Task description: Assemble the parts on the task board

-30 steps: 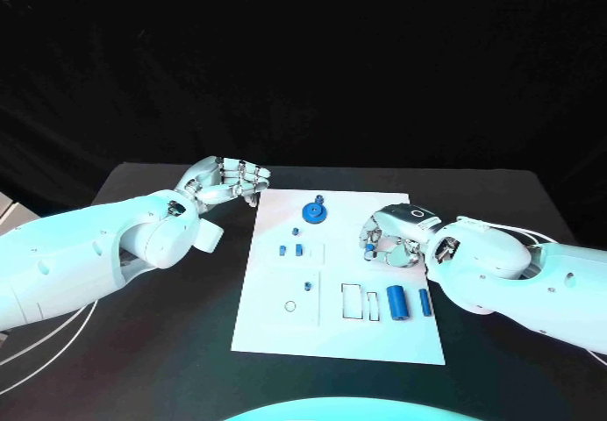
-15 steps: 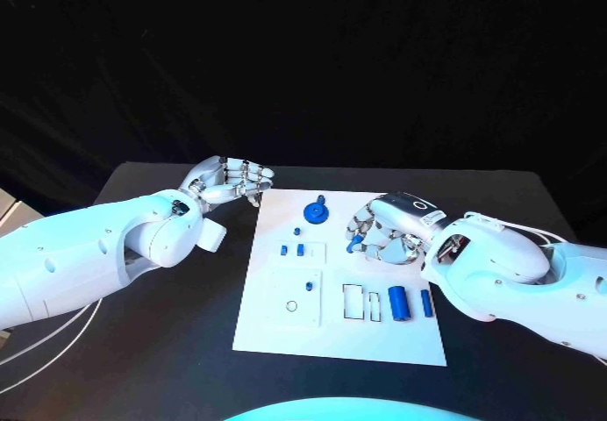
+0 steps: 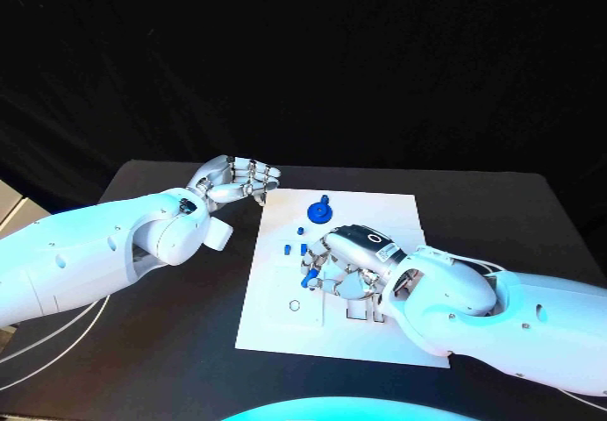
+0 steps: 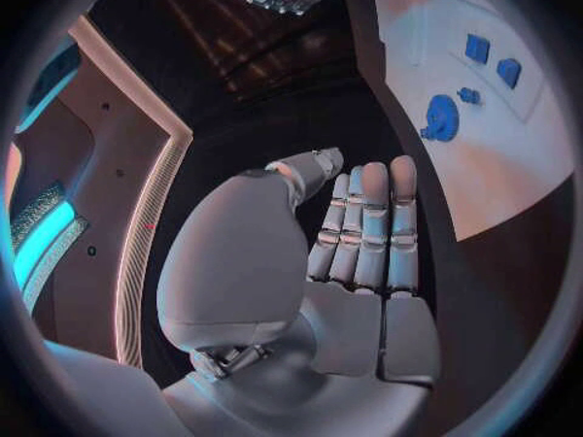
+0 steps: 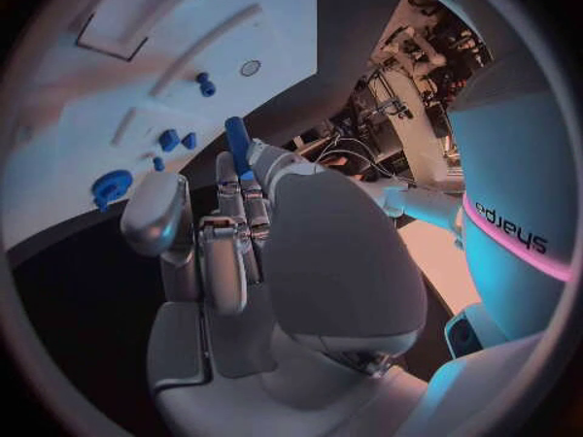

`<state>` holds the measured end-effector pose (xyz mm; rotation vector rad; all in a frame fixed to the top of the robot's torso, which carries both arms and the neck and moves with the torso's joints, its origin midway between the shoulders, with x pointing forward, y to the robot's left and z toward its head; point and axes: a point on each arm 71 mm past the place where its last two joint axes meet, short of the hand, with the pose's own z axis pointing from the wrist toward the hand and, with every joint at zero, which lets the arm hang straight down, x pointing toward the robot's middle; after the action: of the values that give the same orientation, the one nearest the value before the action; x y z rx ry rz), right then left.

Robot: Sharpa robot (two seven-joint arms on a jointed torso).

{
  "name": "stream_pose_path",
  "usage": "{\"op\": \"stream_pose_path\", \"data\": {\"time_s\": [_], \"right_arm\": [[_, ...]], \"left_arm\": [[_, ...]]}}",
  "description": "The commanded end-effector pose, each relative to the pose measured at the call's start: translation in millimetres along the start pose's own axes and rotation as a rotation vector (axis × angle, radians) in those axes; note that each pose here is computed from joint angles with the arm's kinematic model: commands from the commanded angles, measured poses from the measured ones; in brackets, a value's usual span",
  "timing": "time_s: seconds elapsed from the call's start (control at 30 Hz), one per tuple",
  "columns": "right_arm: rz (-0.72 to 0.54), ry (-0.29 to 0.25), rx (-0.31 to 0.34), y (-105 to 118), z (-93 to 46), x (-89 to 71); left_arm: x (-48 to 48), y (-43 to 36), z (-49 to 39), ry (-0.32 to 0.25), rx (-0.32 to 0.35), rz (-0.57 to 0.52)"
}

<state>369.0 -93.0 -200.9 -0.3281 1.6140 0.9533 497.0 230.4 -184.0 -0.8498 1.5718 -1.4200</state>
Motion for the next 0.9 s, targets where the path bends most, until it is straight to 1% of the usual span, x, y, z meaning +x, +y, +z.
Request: {"op": "stream_pose_path", "data": {"time_s": [0.03, 0.2, 0.53, 0.9], "right_arm": [[0.000, -0.004, -0.046, 6.2, 2.0, 9.6], [0.004, 0.017, -0.058, 10.5, 5.8, 21.0], [-0.026, 0.081, -0.036, 8.4, 10.5, 37.0], [-0.062, 0.110, -0.017, 6.7, 13.5, 45.0]], "left_arm": [[2.1, -0.6, 0.3, 0.016, 0.008, -0.013], [2.6, -0.5, 0.4, 0.018, 0.008, -0.014], [3.1, -0.2, 0.6, 0.021, 0.005, -0.015], [3.4, -0.1, 0.6, 0.022, 0.005, -0.016]]}}
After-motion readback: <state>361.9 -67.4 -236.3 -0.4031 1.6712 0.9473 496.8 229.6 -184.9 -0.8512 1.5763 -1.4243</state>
